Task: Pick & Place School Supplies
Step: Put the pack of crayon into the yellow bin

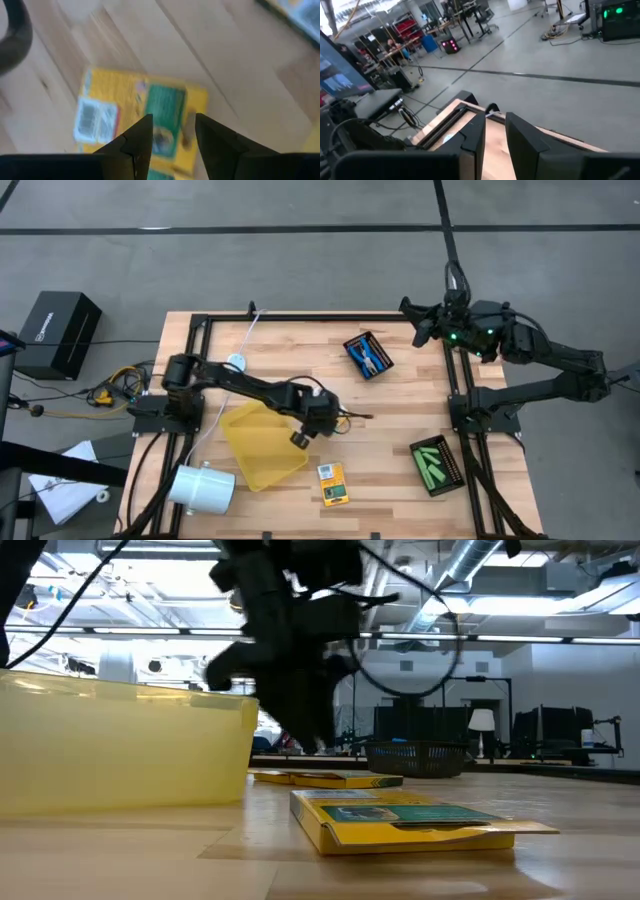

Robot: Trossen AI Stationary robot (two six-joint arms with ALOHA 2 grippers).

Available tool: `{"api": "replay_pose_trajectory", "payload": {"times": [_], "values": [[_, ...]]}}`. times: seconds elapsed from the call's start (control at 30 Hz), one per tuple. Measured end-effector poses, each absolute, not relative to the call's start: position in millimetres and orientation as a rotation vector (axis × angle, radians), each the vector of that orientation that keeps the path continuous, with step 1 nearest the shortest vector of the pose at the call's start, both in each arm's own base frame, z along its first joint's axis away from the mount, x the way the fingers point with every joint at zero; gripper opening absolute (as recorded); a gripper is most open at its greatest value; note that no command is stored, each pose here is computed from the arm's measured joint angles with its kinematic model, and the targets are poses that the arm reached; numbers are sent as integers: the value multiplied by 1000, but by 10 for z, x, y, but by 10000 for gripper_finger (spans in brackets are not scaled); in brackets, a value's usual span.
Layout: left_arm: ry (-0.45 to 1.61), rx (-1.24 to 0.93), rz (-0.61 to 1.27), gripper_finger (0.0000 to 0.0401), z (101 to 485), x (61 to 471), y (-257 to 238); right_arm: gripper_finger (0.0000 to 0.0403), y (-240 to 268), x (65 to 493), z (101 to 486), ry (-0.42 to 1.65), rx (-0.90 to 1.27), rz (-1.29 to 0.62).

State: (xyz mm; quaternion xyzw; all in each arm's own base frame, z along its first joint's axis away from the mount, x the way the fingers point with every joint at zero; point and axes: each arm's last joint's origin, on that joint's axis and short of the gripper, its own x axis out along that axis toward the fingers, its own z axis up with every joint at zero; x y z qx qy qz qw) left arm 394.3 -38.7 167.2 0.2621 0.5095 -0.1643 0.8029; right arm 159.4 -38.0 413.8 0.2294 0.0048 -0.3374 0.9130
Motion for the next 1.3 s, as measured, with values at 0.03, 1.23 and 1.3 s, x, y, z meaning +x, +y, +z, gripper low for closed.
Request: {"api": "replay_pose_trajectory", "payload": {"times": [0.03,1.23,1.3], "values": [[1090,554,-345,140,1680,4001,-403,68,-390,1584,4150,1,470,-694],[1405,313,-98,140,1463,4341,-877,68,-463,1507,4177,61,373,-526],[1428,329,-93,140,1439,4302,-881,68,-463,1507,4177,62,371,-527]]}}
